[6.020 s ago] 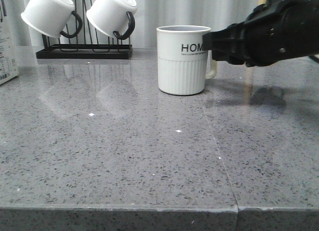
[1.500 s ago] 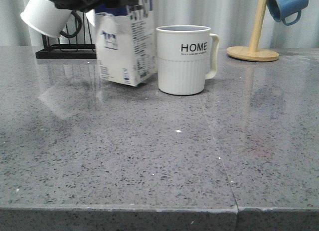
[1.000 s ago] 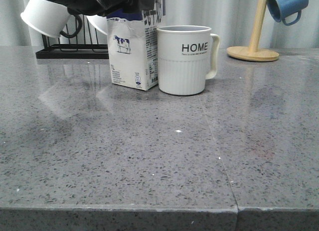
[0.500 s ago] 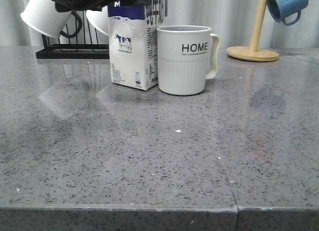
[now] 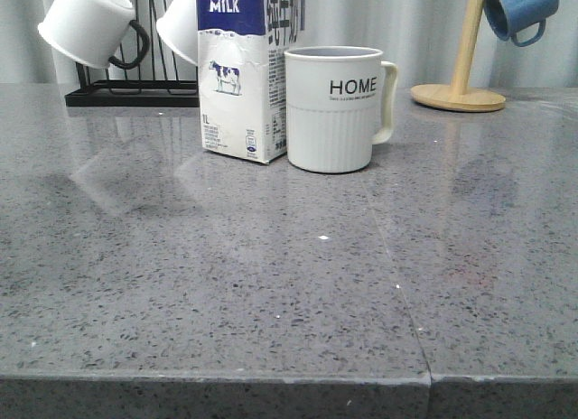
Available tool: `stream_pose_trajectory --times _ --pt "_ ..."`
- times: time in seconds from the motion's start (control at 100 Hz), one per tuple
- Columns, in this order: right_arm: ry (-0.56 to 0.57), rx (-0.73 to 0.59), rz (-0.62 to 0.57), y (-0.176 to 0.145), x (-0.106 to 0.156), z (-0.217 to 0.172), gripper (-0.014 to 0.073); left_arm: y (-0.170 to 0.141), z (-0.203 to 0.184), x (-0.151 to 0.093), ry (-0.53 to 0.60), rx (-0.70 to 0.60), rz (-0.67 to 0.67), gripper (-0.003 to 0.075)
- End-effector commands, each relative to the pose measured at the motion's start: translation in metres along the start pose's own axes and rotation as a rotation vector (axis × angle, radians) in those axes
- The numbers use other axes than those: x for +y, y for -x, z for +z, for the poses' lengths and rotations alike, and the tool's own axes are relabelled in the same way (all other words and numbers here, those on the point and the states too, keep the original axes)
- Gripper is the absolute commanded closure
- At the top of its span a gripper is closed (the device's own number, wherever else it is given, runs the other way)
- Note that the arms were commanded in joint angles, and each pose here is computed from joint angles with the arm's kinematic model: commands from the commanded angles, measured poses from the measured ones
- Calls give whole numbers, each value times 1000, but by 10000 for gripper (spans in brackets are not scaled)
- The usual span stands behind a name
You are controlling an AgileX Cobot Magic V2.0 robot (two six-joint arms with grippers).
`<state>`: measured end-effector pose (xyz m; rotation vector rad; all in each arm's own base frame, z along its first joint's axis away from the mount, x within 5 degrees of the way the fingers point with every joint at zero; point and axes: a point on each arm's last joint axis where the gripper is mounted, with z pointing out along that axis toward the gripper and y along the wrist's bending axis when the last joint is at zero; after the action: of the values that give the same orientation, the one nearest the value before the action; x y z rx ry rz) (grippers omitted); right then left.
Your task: Place milk next to cup
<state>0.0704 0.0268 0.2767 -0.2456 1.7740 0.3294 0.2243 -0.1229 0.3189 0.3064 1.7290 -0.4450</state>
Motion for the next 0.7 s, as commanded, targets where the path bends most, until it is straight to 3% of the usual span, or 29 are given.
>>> stream_pose_trajectory --times 0.0,0.35,0.69 --pt "8 -87 -17 14 1 -2 662 21 -20 12 45 -99 23 741" --pt "8 -87 -17 14 1 -2 662 6 -88 53 268 -66 68 741" --pt "8 -87 -17 14 1 -2 662 -36 -146 57 408 -51 76 741"
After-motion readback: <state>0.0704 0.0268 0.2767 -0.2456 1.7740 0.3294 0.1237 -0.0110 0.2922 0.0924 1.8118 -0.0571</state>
